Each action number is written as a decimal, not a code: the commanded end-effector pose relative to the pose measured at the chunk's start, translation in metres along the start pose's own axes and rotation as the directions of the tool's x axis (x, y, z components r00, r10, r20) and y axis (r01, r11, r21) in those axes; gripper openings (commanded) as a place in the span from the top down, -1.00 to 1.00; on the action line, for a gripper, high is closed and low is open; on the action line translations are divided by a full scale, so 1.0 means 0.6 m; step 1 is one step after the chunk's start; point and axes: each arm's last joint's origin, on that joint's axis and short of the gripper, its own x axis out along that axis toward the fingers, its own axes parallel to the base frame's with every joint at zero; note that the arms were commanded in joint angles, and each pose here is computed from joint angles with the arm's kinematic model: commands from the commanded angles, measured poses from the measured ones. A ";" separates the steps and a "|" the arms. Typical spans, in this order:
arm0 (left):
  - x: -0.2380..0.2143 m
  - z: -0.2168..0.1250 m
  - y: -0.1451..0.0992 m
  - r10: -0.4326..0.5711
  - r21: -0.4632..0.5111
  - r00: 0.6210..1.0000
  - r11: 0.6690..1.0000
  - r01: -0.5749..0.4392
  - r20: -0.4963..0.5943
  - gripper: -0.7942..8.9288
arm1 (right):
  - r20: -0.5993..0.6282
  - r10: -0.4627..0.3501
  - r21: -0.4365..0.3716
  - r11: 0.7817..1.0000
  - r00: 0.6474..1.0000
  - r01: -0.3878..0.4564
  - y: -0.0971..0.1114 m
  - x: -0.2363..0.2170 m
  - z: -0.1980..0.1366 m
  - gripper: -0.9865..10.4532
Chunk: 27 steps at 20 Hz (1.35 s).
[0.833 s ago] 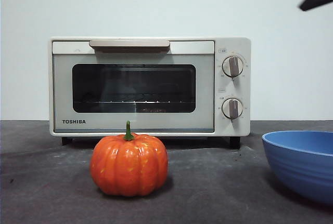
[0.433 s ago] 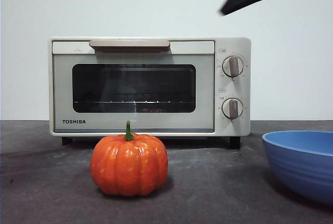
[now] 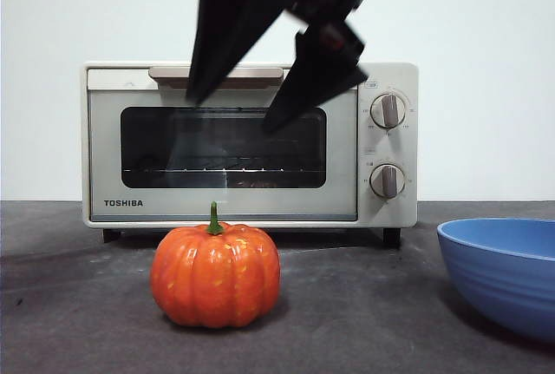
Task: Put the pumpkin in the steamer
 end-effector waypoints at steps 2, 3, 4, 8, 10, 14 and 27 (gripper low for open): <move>-0.006 0.008 -0.005 -0.006 0.032 1.000 0.999 0.006 0.022 0.80 | -0.035 -0.021 -0.003 1.000 0.999 0.021 0.010 0.042 0.006 0.03; -0.006 0.008 -0.005 -0.006 0.032 1.000 0.999 0.006 0.022 0.80 | -0.047 -0.029 -0.003 1.000 0.998 0.029 0.010 0.052 0.005 0.03; -0.006 0.008 -0.005 -0.006 0.032 1.000 0.999 0.006 0.022 0.80 | -0.059 -0.028 -0.003 1.000 0.998 0.028 0.010 0.063 0.003 0.03; -0.006 0.008 -0.005 -0.006 0.033 1.000 0.999 0.006 0.023 0.80 | -0.094 -0.048 0.004 0.999 0.994 0.049 0.007 0.101 -0.002 0.03; -0.006 0.008 -0.005 -0.006 0.033 1.000 0.999 0.006 0.023 0.80 | -0.121 -0.066 0.004 0.998 0.991 0.067 0.003 0.118 -0.007 0.03; -0.006 0.009 -0.005 -0.006 0.036 1.000 0.999 0.005 0.026 0.80 | -0.155 -0.072 0.006 0.997 0.985 0.073 -0.002 0.145 -0.016 -0.04; -0.006 0.009 -0.005 -0.006 0.038 1.000 0.999 0.005 0.029 0.80 | -0.179 -0.072 0.011 0.997 0.981 0.075 -0.002 0.156 -0.019 0.12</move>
